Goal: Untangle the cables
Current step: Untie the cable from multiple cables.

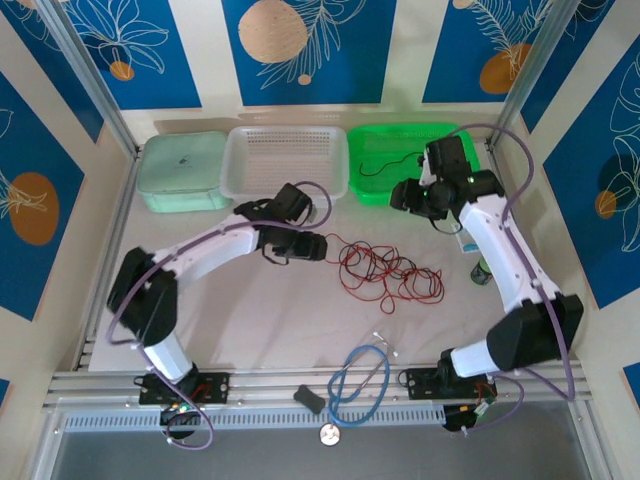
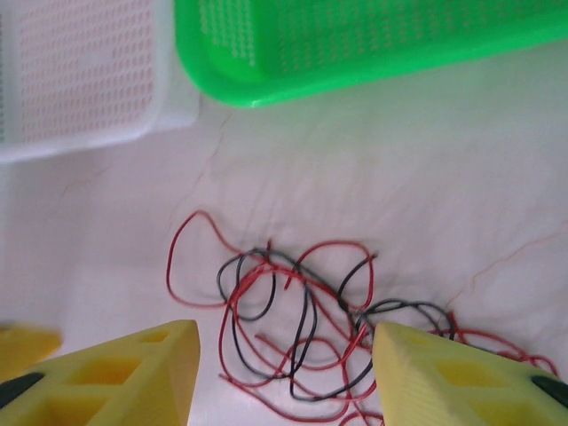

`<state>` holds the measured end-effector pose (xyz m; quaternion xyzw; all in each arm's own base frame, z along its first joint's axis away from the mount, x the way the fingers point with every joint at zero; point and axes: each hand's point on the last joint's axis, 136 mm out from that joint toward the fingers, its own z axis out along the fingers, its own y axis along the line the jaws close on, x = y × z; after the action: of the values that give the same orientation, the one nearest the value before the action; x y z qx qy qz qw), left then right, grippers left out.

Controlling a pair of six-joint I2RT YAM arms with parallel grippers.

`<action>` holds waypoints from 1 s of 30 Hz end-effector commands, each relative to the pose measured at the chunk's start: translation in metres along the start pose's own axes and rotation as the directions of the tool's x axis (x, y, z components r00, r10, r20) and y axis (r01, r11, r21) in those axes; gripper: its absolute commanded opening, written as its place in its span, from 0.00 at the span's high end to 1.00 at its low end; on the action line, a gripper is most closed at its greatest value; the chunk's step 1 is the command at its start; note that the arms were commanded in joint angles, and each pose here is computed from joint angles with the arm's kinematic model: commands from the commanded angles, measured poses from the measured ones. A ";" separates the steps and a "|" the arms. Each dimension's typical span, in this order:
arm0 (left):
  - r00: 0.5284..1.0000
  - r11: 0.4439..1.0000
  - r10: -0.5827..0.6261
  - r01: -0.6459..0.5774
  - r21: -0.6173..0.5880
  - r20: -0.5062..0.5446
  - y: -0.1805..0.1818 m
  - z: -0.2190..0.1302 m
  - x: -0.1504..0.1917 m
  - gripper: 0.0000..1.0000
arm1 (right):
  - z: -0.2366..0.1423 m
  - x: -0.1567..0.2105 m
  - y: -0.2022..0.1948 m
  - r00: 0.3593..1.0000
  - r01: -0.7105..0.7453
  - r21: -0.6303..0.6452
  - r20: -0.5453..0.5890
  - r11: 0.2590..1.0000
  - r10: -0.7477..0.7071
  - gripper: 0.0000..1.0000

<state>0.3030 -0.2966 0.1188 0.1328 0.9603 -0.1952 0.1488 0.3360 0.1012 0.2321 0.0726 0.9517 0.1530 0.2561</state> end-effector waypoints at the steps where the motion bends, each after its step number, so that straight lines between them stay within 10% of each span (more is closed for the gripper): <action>1: 0.999 1.000 0.020 -0.019 -0.007 0.033 -0.009 0.022 -0.026 0.35 | -0.011 0.017 0.013 0.999 0.004 -0.063 0.044 0.998 -0.001 0.47; 15: 0.994 0.984 0.051 -0.067 -0.166 -0.097 0.013 0.103 -0.024 0.55 | -0.022 0.097 0.026 0.998 -0.016 -0.165 0.050 0.986 0.025 0.54; 19: 0.993 0.980 0.057 -0.075 -0.184 -0.100 0.015 0.107 -0.023 0.77 | -0.009 0.114 0.029 1.000 -0.024 -0.166 0.012 0.986 0.026 0.58; 22: 0.996 0.977 0.069 -0.079 -0.198 -0.056 0.014 0.096 -0.032 1.00 | -0.001 0.122 0.028 0.999 -0.039 -0.152 -0.005 0.988 0.038 0.61; 30: 0.973 0.961 0.202 -0.175 -0.212 0.113 -0.020 -0.013 -0.074 1.00 | 0.025 0.132 0.007 0.987 -0.158 -0.064 0.003 0.985 0.159 0.65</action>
<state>0.3596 -0.3210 0.0717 0.1688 0.9688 -0.0791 0.1633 0.2279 0.1471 0.1589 0.0989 0.9428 0.2098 0.2396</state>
